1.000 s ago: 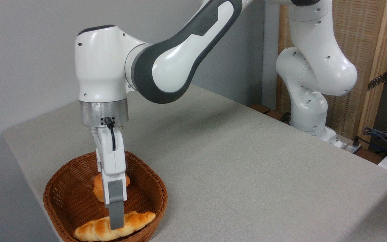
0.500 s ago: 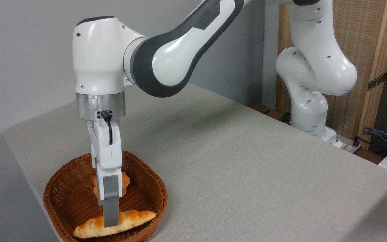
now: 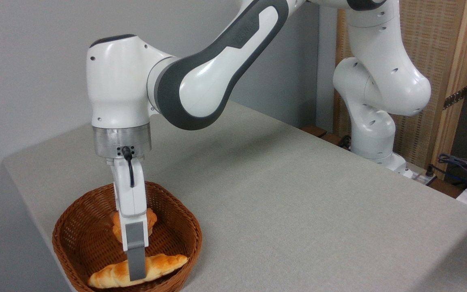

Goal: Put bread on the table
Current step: 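Close the gripper around the middle of the long bread roll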

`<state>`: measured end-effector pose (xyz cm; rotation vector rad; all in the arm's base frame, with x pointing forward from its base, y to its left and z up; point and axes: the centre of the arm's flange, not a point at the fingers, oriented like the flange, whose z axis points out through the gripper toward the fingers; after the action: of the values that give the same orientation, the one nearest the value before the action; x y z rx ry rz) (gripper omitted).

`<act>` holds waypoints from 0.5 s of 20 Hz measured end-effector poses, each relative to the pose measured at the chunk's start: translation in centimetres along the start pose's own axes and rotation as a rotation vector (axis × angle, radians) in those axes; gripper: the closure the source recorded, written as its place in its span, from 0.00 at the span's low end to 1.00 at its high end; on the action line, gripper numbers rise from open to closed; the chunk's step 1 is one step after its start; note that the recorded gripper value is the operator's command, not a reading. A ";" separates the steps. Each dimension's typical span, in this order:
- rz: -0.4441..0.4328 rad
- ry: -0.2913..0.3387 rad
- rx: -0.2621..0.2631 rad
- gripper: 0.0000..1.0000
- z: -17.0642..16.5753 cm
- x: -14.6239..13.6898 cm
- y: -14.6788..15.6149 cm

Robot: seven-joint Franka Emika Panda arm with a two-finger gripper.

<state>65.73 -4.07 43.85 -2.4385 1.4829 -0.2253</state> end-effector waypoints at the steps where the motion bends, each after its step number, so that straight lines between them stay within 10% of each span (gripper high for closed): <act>1: 0.011 -0.001 -0.002 0.00 0.2 0.0 0.0; 6: 0.016 -0.002 -0.003 0.71 0.2 0.0 0.0; 10: 0.017 -0.001 -0.003 0.72 0.2 0.0 0.0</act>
<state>65.78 -4.08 43.63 -2.4270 1.5034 -0.2183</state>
